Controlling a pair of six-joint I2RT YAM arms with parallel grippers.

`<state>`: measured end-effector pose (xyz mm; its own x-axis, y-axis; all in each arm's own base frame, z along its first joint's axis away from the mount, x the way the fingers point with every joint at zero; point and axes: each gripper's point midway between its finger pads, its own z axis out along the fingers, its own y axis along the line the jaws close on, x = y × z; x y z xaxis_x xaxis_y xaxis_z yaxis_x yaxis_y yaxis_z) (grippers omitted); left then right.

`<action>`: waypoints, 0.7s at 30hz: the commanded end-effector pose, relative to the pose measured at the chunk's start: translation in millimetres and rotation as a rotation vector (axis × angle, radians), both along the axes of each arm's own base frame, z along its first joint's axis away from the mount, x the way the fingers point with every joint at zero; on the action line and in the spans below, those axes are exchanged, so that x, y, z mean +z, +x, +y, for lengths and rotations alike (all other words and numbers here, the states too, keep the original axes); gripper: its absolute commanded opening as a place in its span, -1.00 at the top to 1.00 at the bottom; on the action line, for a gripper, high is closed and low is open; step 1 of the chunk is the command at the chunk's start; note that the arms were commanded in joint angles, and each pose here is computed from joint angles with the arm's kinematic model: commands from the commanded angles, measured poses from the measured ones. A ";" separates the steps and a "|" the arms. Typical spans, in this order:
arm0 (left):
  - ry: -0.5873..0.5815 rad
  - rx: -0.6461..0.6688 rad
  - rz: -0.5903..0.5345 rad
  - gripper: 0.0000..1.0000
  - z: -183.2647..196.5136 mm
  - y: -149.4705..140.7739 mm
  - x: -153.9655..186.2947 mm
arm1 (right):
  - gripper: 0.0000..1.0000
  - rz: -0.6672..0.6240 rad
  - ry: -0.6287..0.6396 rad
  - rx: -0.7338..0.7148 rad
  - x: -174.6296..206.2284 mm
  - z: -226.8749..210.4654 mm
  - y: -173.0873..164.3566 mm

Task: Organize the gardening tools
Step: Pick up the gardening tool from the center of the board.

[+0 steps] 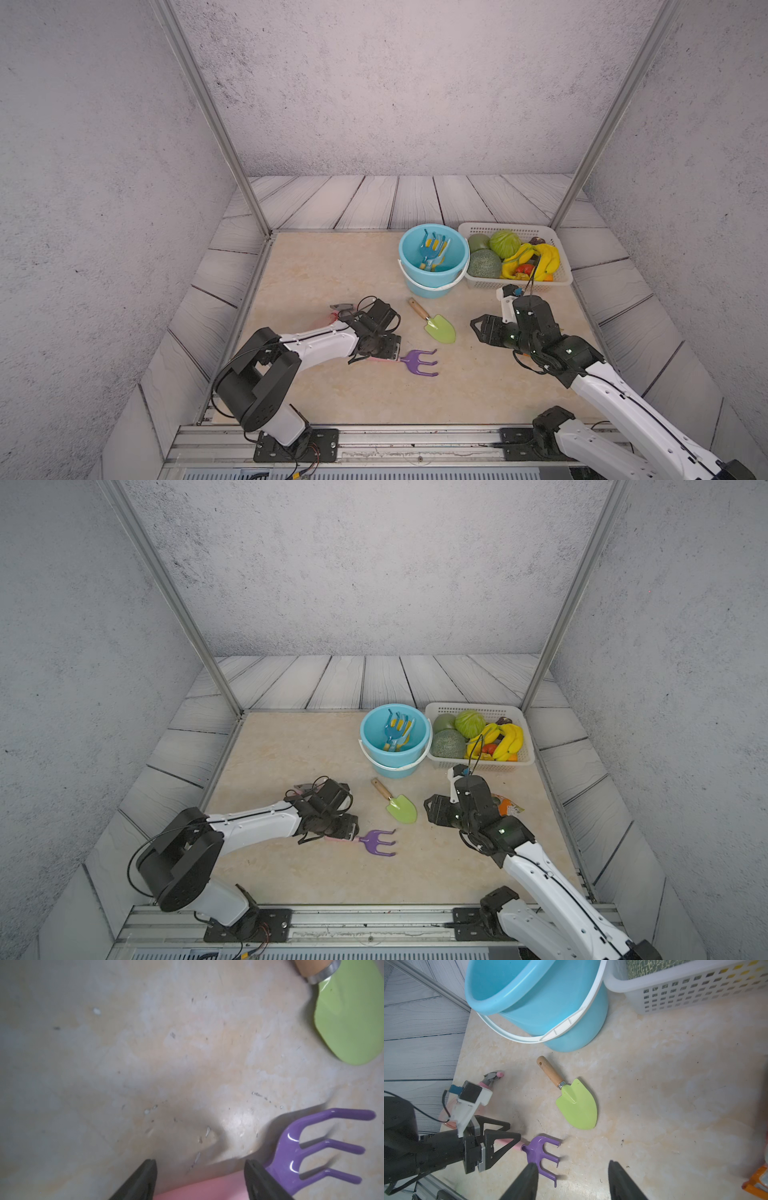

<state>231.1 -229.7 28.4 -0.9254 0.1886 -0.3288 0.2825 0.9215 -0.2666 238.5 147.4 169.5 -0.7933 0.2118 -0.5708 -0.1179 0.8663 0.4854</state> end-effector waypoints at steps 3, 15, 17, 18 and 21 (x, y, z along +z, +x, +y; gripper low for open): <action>-0.072 0.007 0.024 -0.53 1.1 -16.6 6.7 | -0.18 0.025 0.013 0.010 -8.3 5.5 2.0; -0.023 -0.110 0.003 -0.53 -5.0 -45.5 5.9 | -0.18 0.050 0.008 0.022 -12.9 9.2 3.7; 0.016 -0.129 -0.022 -0.53 -1.7 -47.7 5.4 | -0.18 0.051 0.007 0.024 -13.6 9.6 3.9; 0.047 -0.133 -0.042 -0.52 1.7 -46.8 5.5 | -0.18 0.054 0.006 0.024 -14.3 9.8 4.1; 0.134 -0.138 -0.070 -0.49 12.8 -47.7 3.0 | -0.17 0.059 0.007 0.024 -15.7 10.3 4.7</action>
<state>184.5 -236.8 36.2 -0.8784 0.3152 -0.3591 0.4122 0.8800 -0.2358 242.5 155.3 154.3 -0.8266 0.1958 -0.5277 -0.1080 0.8649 0.4902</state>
